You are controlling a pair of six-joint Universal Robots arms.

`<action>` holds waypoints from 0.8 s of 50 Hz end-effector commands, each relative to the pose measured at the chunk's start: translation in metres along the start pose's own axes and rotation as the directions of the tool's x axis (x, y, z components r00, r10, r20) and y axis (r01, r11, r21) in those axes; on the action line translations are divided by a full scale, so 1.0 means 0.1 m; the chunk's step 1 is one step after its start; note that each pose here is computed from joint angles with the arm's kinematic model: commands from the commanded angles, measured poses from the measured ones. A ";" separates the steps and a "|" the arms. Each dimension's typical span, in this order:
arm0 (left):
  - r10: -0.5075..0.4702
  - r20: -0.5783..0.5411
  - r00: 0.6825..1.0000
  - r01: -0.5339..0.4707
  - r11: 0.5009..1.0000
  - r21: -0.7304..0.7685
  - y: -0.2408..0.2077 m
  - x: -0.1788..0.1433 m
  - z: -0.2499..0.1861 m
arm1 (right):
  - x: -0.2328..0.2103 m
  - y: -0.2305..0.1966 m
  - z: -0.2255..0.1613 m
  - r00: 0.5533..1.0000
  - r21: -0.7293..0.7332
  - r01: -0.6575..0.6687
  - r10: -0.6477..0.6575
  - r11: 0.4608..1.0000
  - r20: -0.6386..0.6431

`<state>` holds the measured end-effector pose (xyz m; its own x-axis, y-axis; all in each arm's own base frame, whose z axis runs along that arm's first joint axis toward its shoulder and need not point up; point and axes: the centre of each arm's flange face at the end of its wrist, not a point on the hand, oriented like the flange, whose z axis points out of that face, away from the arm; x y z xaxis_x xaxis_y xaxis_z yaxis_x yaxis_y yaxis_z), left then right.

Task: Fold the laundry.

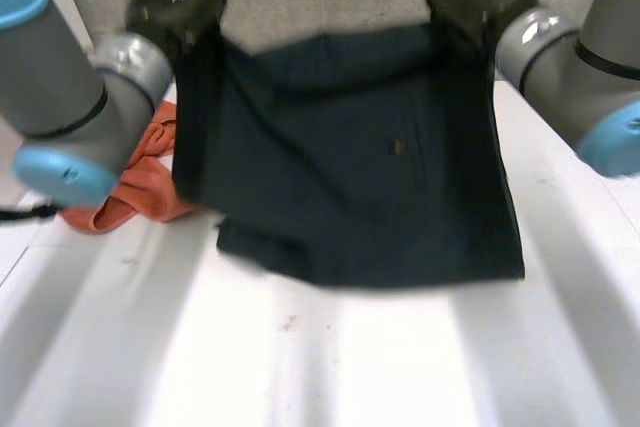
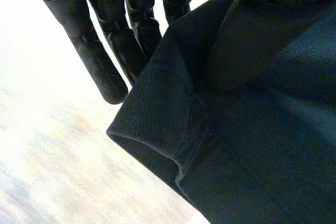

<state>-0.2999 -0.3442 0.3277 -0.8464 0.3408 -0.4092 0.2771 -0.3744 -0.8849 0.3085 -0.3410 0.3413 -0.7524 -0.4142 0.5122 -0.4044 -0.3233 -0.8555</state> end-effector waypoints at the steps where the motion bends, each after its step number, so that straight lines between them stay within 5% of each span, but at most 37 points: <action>1: -0.089 0.263 0.961 -0.027 0.913 0.407 -0.80 -0.34 0.29 | 0.46 -0.58 0.31 0.955 0.483 0.056 0.095 0.874 -0.281; 5: -0.138 0.281 0.950 -0.029 0.853 0.520 -1.14 -0.34 0.18 | 0.54 -0.71 0.27 0.947 0.540 0.056 0.126 0.839 -0.295; 14: -0.085 0.194 0.977 0.018 0.947 0.320 -0.56 -0.03 -0.03 | 0.25 -0.24 0.23 0.985 0.263 -0.058 0.098 0.963 -0.139; 21: -0.041 0.053 0.998 0.043 0.998 -0.038 0.30 0.37 -0.40 | -0.28 0.52 0.13 0.992 -0.070 -0.070 0.077 0.995 0.101; 29: -0.057 -0.204 0.977 -0.041 0.895 -0.445 1.13 1.07 -1.14 | -0.81 1.44 -0.23 0.952 -0.460 0.113 0.037 0.881 0.305; 40: -0.037 -0.275 0.961 -0.135 0.803 -0.580 0.95 0.93 -1.79 | -0.70 1.20 -1.05 0.928 -0.563 0.184 0.045 0.806 0.369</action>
<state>-0.2898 -0.2221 0.1519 -0.7268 0.5585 -0.3999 0.5504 0.1251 -0.8255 0.2803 -0.3061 0.1698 -0.5514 -0.7006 0.4528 -0.7284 0.1397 -0.6708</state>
